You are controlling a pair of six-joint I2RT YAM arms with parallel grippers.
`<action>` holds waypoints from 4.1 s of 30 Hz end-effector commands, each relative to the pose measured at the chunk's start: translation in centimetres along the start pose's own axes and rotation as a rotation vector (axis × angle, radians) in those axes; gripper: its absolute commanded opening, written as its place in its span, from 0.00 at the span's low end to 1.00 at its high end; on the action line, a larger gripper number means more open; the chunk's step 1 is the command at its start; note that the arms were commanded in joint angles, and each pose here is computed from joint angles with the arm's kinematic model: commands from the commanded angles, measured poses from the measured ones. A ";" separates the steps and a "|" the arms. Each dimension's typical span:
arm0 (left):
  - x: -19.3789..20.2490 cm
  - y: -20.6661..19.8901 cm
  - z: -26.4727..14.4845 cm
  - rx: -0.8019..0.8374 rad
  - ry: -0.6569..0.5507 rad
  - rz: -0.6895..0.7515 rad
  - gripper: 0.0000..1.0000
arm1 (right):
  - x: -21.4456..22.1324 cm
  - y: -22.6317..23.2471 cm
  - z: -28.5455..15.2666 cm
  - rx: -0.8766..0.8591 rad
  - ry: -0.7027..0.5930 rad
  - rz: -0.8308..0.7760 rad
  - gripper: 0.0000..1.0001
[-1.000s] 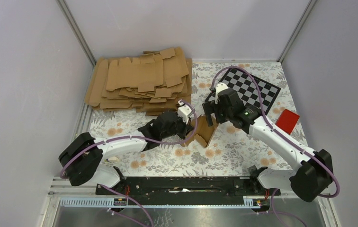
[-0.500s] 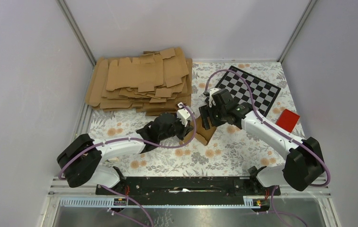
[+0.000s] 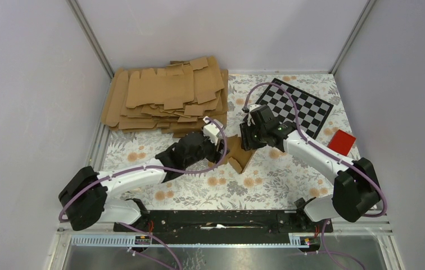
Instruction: Fold the paper box
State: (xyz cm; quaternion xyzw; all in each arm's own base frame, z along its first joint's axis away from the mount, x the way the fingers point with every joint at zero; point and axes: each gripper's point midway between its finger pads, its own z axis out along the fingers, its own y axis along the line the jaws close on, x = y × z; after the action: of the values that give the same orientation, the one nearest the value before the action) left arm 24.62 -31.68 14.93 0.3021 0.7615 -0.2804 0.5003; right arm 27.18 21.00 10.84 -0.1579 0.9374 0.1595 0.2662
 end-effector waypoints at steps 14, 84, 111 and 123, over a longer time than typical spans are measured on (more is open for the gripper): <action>1.5 -4.0 -3.5 0.065 0.108 -0.624 0.59 | 0.8 -1.6 0.7 0.001 -0.068 0.133 0.44; 12.1 4.6 0.3 -0.349 0.638 -0.328 0.00 | 5.4 -1.9 0.2 -0.083 -0.254 0.327 1.00; 10.6 5.6 1.6 -0.382 0.620 -0.238 0.30 | 6.6 -2.6 2.1 -0.087 -0.304 0.425 0.97; 6.7 5.8 4.4 -0.312 0.470 -0.270 0.42 | 6.6 -2.2 1.9 -0.115 -0.302 0.414 0.96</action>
State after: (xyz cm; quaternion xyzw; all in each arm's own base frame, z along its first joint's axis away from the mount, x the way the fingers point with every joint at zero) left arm 26.41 -27.93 3.51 0.1881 0.9412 -0.1122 0.2572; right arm 23.09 17.83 4.28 0.0542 0.8986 0.2680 0.3432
